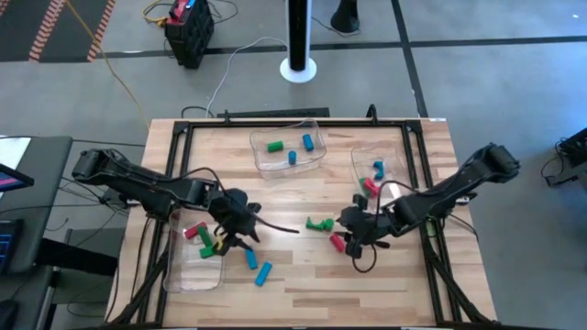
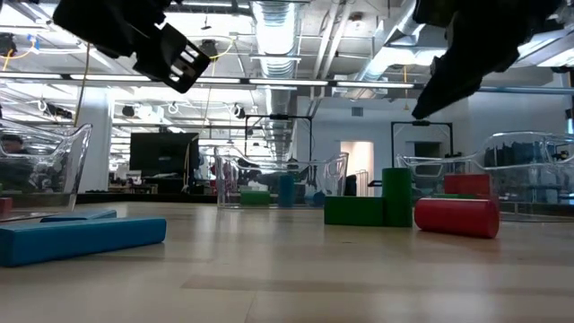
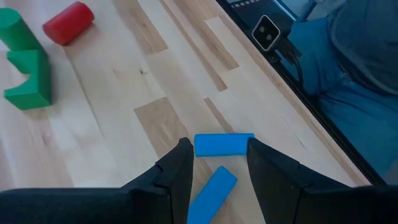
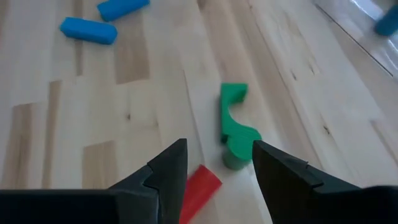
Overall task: Sort blocks by size
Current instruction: Put the left blue rectangle block into the left transparent bin
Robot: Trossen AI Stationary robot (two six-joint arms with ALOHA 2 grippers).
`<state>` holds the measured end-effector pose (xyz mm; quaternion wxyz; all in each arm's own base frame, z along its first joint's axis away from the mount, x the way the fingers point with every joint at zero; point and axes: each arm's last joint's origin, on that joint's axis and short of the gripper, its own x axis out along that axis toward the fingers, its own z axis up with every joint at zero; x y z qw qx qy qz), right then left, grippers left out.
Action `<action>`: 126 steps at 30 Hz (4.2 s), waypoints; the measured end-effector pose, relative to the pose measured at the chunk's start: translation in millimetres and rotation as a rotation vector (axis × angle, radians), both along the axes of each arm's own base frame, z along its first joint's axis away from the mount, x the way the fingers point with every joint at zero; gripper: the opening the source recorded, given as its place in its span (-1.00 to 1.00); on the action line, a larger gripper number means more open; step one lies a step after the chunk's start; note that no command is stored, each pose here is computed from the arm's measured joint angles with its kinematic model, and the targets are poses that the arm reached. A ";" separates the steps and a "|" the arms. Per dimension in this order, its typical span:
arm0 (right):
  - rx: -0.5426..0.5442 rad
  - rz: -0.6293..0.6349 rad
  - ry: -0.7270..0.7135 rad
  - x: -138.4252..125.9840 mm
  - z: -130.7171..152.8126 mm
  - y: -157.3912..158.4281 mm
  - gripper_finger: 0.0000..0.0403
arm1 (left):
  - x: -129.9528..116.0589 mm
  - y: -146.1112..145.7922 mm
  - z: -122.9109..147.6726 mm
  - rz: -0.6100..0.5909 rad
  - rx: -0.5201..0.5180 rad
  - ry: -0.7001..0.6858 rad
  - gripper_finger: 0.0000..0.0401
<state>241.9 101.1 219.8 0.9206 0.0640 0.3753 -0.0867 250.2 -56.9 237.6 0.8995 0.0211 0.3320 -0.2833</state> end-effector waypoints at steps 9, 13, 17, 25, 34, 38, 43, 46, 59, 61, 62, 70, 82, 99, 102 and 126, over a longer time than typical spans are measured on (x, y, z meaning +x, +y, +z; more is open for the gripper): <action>0.013 0.104 -0.091 10.9 2.8 9.7 0.03 | 3.1 -9.3 -15.4 -0.026 0.027 0.075 -0.29; 0.003 0.127 -0.128 13.3 5.6 11.0 0.03 | 10.6 -15.7 -36.7 -0.032 0.075 0.147 -0.29; 0.002 0.131 -0.139 14.0 6.5 11.3 0.03 | 15.0 -22.1 -55.1 -0.067 0.118 0.200 -0.29; 0.003 0.138 -0.161 15.3 8.3 11.9 0.03 | 12.9 -27.6 -64.5 -0.038 0.267 0.217 -0.29; -0.001 0.143 -0.163 15.4 8.5 12.1 0.03 | 9.9 -32.1 -65.4 -0.059 0.280 0.228 -0.29; -0.001 0.143 -0.163 15.4 8.5 12.1 0.03 | 8.5 -36.4 -65.3 -0.101 0.305 0.208 -0.29; -0.001 0.143 -0.164 15.4 8.7 12.1 0.03 | 7.4 -42.8 -64.8 -0.143 0.362 0.162 -0.29; 0.000 0.143 -0.166 15.5 8.8 12.1 0.03 | 7.2 -45.0 -64.6 -0.136 0.415 0.136 -0.29; 0.005 0.142 -0.171 15.8 9.4 12.3 0.03 | 15.3 -50.0 -88.7 -0.185 0.419 0.196 -0.29; 0.005 0.141 -0.172 15.9 9.4 12.2 0.03 | 15.8 -50.0 -88.9 -0.182 0.423 0.192 -0.29; 0.005 0.142 -0.172 15.9 9.4 12.3 0.03 | 15.6 -50.0 -89.2 -0.184 0.426 0.193 -0.29; 0.005 0.141 -0.172 15.9 9.4 12.2 0.03 | 12.8 -48.1 -93.3 -0.186 0.464 0.219 -0.29; 0.004 0.141 -0.172 15.9 9.4 12.2 0.03 | 13.4 -47.9 -92.7 -0.173 0.472 0.214 -0.33; 0.003 0.141 -0.171 16.1 9.4 11.7 0.03 | 24.7 -52.0 -74.9 -0.196 0.492 0.172 -0.53; 0.003 0.140 -0.171 16.1 9.4 11.7 0.03 | 27.0 -52.7 -69.3 -0.207 0.509 0.173 -0.53; 0.002 0.140 -0.170 16.0 9.2 11.7 0.03 | 41.1 -44.7 -22.0 -0.097 0.769 0.225 -0.53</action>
